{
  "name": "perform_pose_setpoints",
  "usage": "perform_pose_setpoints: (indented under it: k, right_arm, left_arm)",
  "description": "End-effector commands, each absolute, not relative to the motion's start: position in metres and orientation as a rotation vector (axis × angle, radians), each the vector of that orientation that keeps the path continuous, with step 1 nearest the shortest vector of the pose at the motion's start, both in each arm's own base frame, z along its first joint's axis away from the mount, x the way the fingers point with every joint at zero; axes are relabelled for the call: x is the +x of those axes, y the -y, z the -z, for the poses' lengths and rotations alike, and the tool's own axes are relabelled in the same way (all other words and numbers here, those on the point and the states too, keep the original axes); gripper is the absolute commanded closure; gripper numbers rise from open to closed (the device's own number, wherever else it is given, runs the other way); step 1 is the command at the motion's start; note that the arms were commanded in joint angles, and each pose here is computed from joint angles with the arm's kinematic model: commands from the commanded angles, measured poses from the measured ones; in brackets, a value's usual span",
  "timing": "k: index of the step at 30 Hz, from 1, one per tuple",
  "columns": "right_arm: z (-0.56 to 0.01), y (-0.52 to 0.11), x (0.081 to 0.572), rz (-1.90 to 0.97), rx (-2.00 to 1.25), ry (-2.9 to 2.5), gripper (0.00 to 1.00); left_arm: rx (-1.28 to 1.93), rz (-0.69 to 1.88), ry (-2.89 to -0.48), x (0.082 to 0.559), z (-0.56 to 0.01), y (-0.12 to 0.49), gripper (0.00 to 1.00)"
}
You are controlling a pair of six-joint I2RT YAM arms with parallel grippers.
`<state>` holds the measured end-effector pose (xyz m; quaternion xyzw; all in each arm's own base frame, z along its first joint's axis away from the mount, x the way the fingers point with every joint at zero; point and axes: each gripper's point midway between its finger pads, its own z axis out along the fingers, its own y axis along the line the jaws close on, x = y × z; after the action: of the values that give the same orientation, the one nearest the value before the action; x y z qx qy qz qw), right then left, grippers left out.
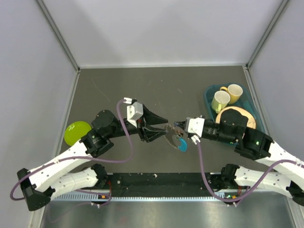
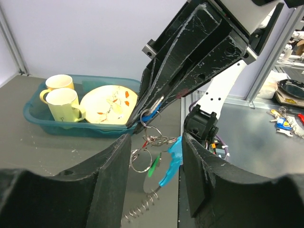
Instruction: Remove the keys from the keyring
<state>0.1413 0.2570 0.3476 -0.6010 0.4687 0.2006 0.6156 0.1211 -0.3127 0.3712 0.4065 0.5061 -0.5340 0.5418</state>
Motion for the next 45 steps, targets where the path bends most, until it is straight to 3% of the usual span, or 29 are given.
perform_pose_setpoints:
  k: [1,26,45]
  right_arm:
    - [-0.392,-0.254,0.143,-0.482,-1.264,-1.022,1.0]
    - [-0.386,-0.259,0.152,-0.492,-1.223,-1.089,1.0]
    - [-0.371,-0.256,0.14,-0.578,-1.202,-1.136,1.0]
  left_arm:
    - [0.971,1.234,-1.097,0.118,-0.391,0.311,0.46]
    - [1.002,1.201,-1.239,0.133,-0.36,0.325,0.5]
    - [0.995,1.228,-1.267,0.139,-0.363,0.337,0.67]
